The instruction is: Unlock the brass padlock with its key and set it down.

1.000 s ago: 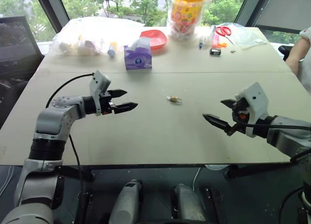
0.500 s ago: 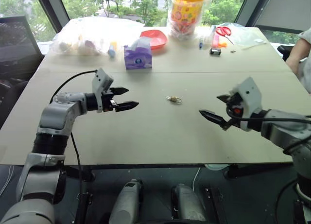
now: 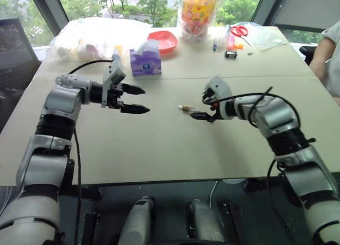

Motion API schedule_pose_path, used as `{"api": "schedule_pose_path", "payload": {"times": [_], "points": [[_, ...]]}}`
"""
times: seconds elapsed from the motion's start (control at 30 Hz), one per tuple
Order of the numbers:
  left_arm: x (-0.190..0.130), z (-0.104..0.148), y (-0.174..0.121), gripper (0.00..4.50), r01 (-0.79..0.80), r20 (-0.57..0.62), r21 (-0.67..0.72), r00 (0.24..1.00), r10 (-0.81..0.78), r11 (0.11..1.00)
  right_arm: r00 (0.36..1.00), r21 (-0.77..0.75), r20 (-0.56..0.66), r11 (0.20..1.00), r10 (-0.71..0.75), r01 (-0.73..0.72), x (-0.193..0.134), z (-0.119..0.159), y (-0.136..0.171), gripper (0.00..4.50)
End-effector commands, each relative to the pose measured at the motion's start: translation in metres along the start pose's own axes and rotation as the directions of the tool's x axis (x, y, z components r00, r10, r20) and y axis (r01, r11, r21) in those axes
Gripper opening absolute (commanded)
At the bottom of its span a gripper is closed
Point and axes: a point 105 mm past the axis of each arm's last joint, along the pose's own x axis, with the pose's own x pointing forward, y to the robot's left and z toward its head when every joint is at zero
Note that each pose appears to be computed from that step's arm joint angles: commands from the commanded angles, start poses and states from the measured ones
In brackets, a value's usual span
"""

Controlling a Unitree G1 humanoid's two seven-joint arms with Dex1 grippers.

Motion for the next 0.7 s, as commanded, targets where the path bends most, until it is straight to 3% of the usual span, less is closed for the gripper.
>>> {"api": "schedule_pose_path", "payload": {"times": [0.03, 0.17, 0.33, 0.63, 0.7], "points": [[-0.007, 0.016, 0.002, 4.5, -0.036, 0.055, 0.039, 0.998, 0.033, 0.999, 1.0, -0.086, 0.015, 0.996, -0.002, 0.003, 0.008, 0.01, -0.011, 4.48], [-0.008, -0.002, -0.01, 4.5, -0.041, 0.041, 0.01, 0.998, 0.041, 0.999, 1.0, -0.146, 0.005, 0.989, 0.02, -0.019, 0.025, 0.019, -0.011, 4.48], [-0.007, -0.005, -0.018, 4.5, -0.076, 0.072, -0.028, 0.994, 0.078, 0.997, 0.998, -0.184, -0.051, 0.982, 0.038, -0.047, 0.042, 0.01, -0.009, 4.48], [-0.012, -0.01, -0.025, 4.5, -0.116, 0.069, -0.058, 0.99, 0.12, 0.992, 0.996, -0.275, -0.038, 0.957, 0.079, -0.087, 0.056, 0.015, 0.004, 4.48], [-0.013, -0.01, -0.025, 4.5, -0.123, 0.066, -0.062, 0.99, 0.127, 0.991, 0.995, -0.306, -0.032, 0.947, 0.097, -0.102, 0.059, 0.017, 0.009, 3.95]]}}
